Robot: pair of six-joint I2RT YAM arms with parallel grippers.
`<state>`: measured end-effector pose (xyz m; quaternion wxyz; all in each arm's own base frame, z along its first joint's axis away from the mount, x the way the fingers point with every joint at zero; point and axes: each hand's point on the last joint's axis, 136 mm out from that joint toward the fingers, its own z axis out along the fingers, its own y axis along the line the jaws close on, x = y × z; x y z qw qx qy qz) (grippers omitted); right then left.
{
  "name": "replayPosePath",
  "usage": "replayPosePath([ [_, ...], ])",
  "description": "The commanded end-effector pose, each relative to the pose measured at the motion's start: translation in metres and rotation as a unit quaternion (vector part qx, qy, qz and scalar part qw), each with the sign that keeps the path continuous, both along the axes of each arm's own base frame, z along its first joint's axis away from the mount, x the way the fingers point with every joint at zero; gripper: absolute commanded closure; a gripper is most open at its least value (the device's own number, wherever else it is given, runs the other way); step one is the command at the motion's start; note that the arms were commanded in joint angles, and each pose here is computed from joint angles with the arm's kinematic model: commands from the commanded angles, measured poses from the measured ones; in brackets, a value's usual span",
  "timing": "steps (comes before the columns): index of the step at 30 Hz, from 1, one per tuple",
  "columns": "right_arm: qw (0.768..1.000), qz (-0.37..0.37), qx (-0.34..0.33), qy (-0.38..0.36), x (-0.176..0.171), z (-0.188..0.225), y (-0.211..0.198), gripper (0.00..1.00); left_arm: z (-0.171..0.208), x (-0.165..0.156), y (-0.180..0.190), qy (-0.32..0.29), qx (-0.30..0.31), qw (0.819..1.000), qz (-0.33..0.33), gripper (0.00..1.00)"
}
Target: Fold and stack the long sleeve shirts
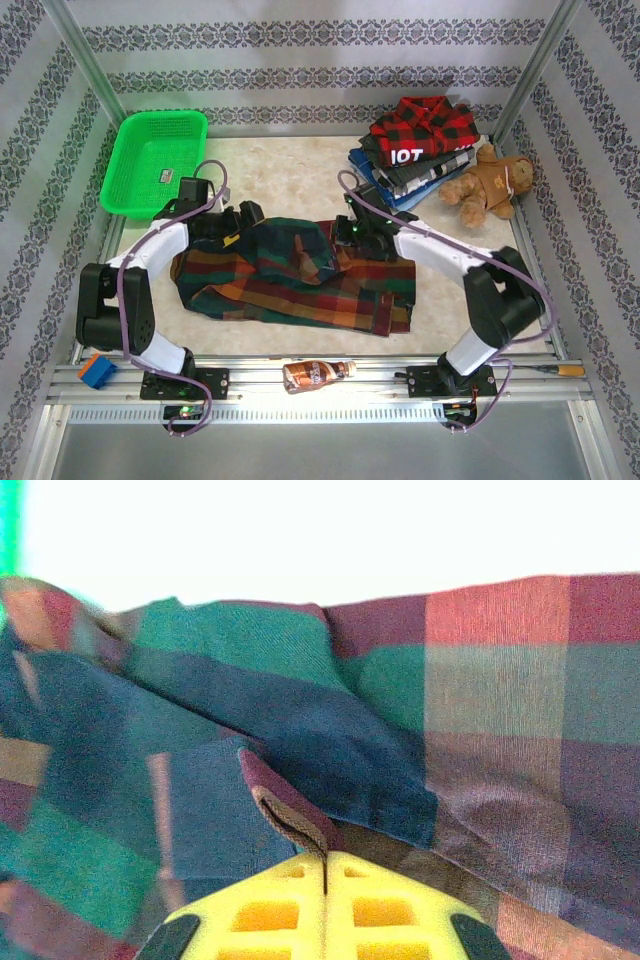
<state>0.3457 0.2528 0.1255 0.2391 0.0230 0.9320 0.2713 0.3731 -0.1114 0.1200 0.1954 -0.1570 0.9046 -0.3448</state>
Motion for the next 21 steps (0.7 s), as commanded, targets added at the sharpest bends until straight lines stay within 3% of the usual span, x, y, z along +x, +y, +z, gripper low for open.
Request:
replayPosePath([
  [1, 0.999, -0.015, 0.0, -0.035, 0.004, 0.033, -0.006, 1.0, 0.012, 0.016, 0.0, -0.016, -0.021, 1.0, 0.011, 0.0],
  [12, 0.996, -0.055, -0.018, -0.067, 0.013, 0.054, -0.045, 1.0, 0.009, 0.043, -0.011, -0.014, -0.036, 0.999, 0.022, 0.0],
  [21, 0.99, -0.072, 0.006, -0.121, 0.008, 0.073, -0.067, 1.0, -0.029, 0.055, -0.007, 0.038, -0.013, 0.998, 0.056, 0.0],
])
